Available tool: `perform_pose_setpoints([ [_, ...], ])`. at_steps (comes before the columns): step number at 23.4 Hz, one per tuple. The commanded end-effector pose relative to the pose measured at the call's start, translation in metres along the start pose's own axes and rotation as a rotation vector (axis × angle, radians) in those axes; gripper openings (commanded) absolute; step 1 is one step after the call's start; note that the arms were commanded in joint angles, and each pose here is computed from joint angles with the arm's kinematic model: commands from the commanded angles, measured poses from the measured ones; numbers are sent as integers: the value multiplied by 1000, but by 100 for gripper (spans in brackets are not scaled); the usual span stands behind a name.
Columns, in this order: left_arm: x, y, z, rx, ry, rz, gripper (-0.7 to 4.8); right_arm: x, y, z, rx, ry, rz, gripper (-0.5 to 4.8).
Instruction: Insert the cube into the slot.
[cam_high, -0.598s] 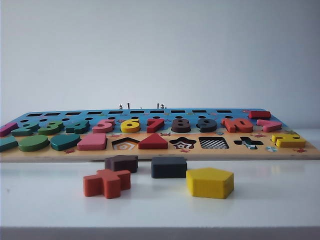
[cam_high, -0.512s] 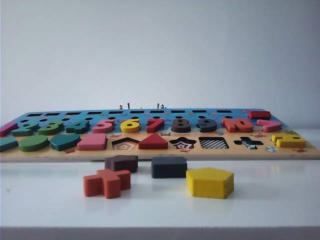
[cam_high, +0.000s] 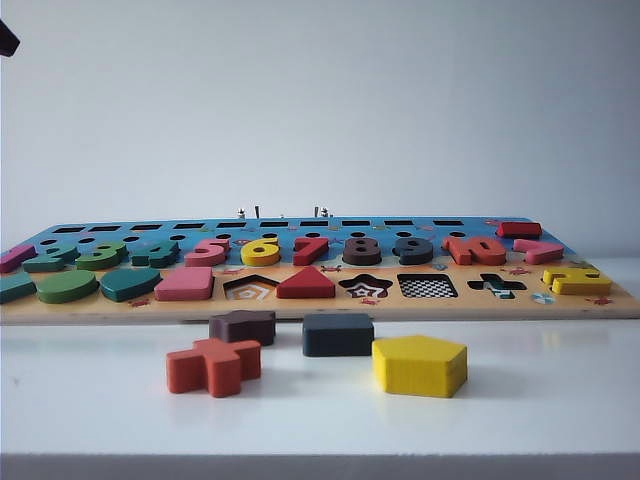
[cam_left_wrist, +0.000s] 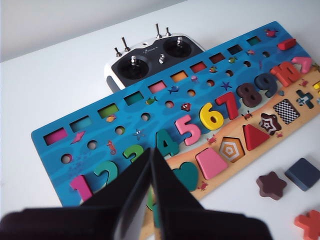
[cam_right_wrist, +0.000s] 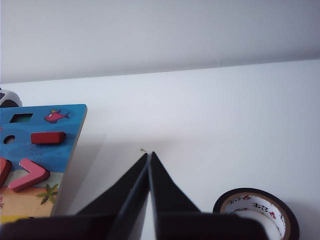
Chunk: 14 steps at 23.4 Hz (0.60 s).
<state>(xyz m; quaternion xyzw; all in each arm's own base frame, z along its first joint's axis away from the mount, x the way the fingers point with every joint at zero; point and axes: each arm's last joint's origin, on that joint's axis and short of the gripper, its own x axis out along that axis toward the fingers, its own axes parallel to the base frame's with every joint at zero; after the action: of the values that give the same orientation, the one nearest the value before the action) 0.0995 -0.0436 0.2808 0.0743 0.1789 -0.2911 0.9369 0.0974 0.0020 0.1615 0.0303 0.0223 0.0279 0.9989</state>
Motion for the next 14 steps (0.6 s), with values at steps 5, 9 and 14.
perform_pose_setpoints([
  [5,-5,-4,16,6,65,-133,20,0,0,1,-1,-10,-1,-3],
  [9,-5,-9,23,10,140,-229,20,0,0,1,-1,-10,-1,-3],
  [14,-7,-13,33,7,194,-294,20,0,0,1,-1,-10,-1,-3],
])
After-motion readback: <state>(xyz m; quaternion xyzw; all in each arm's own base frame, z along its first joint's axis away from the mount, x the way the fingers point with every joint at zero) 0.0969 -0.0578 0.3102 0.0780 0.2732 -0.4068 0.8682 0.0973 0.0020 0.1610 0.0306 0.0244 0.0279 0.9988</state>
